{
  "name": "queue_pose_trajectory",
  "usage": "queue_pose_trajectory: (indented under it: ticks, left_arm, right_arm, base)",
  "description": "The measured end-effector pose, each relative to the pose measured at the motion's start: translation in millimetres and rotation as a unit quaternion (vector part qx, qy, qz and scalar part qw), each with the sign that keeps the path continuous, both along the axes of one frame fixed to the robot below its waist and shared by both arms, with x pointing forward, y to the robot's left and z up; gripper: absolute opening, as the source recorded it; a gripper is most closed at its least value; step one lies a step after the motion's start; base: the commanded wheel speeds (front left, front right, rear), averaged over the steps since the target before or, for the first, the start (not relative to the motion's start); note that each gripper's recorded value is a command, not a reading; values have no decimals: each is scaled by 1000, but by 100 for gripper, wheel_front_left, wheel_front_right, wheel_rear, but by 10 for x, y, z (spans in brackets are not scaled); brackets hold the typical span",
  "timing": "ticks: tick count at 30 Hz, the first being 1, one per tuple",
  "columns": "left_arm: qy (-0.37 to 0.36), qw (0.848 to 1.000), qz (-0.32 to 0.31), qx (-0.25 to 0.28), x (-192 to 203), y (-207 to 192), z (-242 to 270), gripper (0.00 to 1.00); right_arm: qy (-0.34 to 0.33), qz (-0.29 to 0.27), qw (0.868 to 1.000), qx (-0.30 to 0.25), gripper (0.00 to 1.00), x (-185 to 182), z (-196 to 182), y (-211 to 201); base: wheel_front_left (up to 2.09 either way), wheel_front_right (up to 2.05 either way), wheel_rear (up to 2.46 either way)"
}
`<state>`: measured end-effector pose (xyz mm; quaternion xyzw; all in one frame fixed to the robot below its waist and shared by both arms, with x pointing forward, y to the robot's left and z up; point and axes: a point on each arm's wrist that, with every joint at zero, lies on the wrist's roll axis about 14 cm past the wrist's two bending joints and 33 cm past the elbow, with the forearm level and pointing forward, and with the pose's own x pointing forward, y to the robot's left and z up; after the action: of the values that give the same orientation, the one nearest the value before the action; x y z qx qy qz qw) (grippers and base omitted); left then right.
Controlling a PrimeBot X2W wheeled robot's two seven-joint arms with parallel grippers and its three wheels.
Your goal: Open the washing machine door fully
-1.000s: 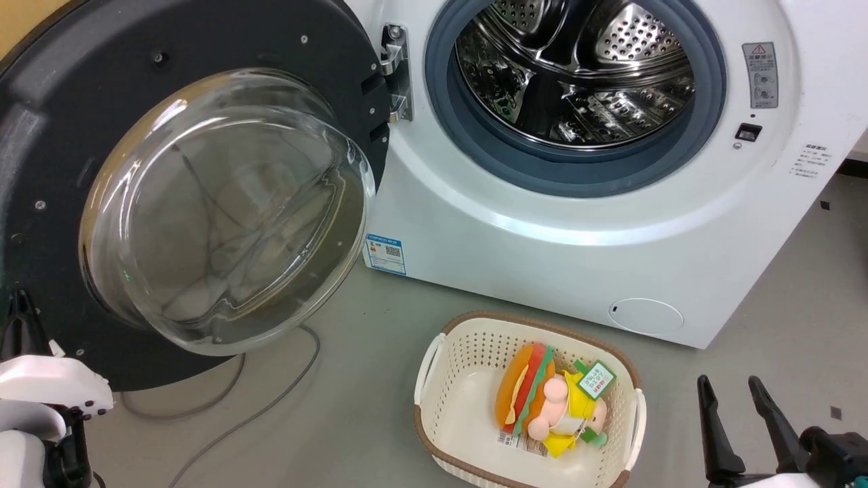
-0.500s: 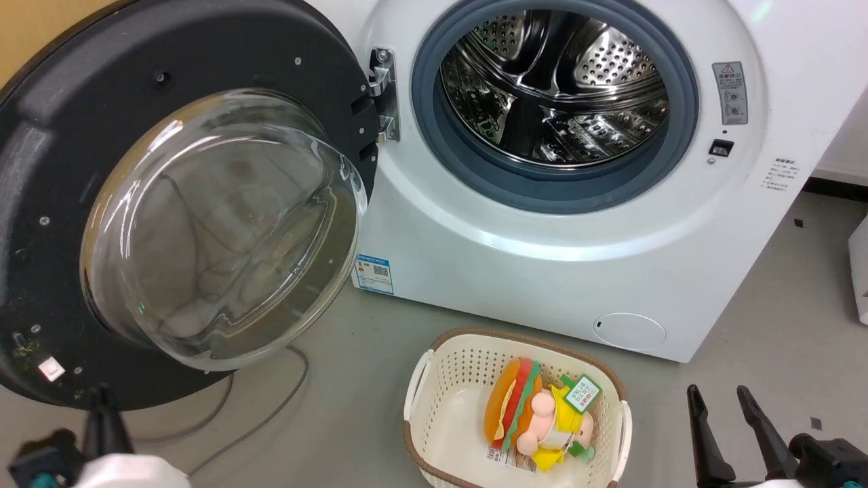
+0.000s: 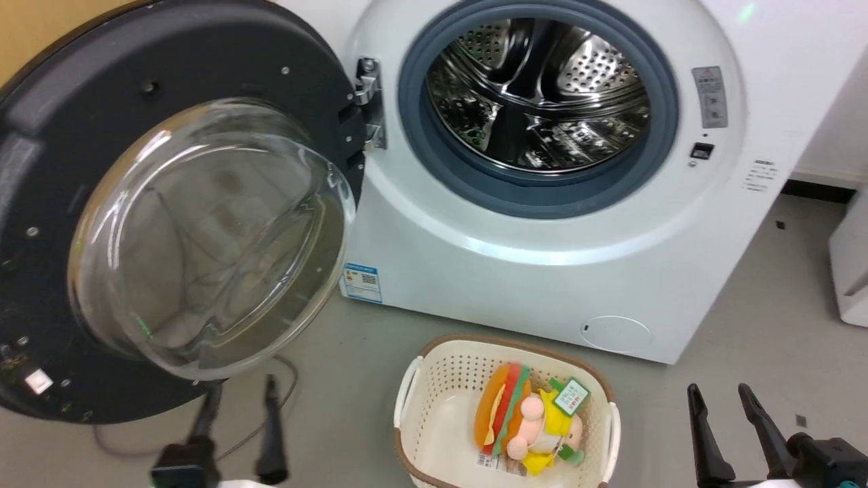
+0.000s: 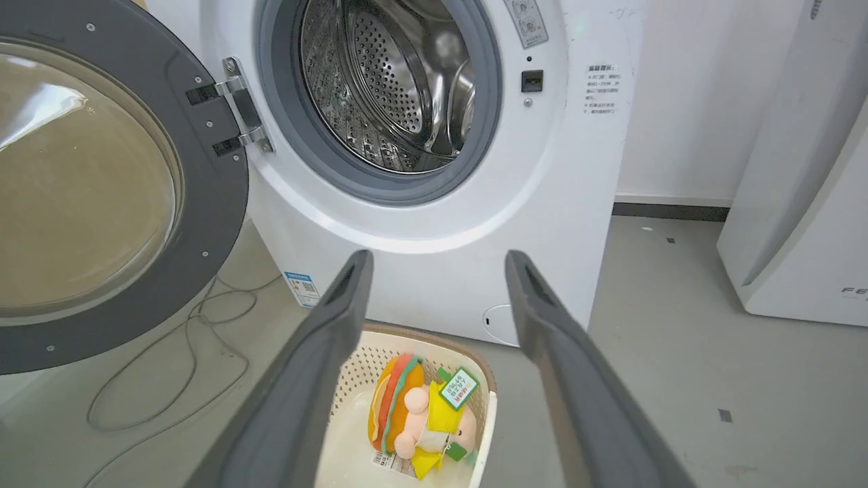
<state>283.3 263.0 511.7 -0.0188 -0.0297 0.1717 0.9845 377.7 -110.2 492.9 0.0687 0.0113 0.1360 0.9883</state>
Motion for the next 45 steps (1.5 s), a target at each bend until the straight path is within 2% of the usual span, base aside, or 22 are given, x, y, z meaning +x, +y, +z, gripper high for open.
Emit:
queue_pose_trajectory:
  ticks: [8, 15, 31, 32, 45]
  left_arm:
    - [0, 995, -104, -2, 221, -555, -3, 100]
    - [12, 986, -163, 6, 395, -870, -71, 100]
    - [26, 977, -211, 13, 622, -1116, -167, 100]
    - [26, 977, -211, 13, 623, -1119, -173, 0]
    - [31, 977, -210, 9, 631, -1126, -179, 0]
  right_arm:
    - [-20, -32, 999, -21, 100, -84, 118, -234]
    - [-33, -63, 996, -47, 100, -212, 222, -450]
    - [-37, -99, 993, -57, 100, -467, 322, -676]
    - [-33, -100, 993, -57, 0, -475, 303, -679]
    - [-27, -99, 993, -58, 0, -469, 273, -676]
  base:
    - [0, 0, 0]
    - [0, 0, 0]
    - [0, 0, 0]
    - [0, 0, 0]
    - [0, 0, 0]
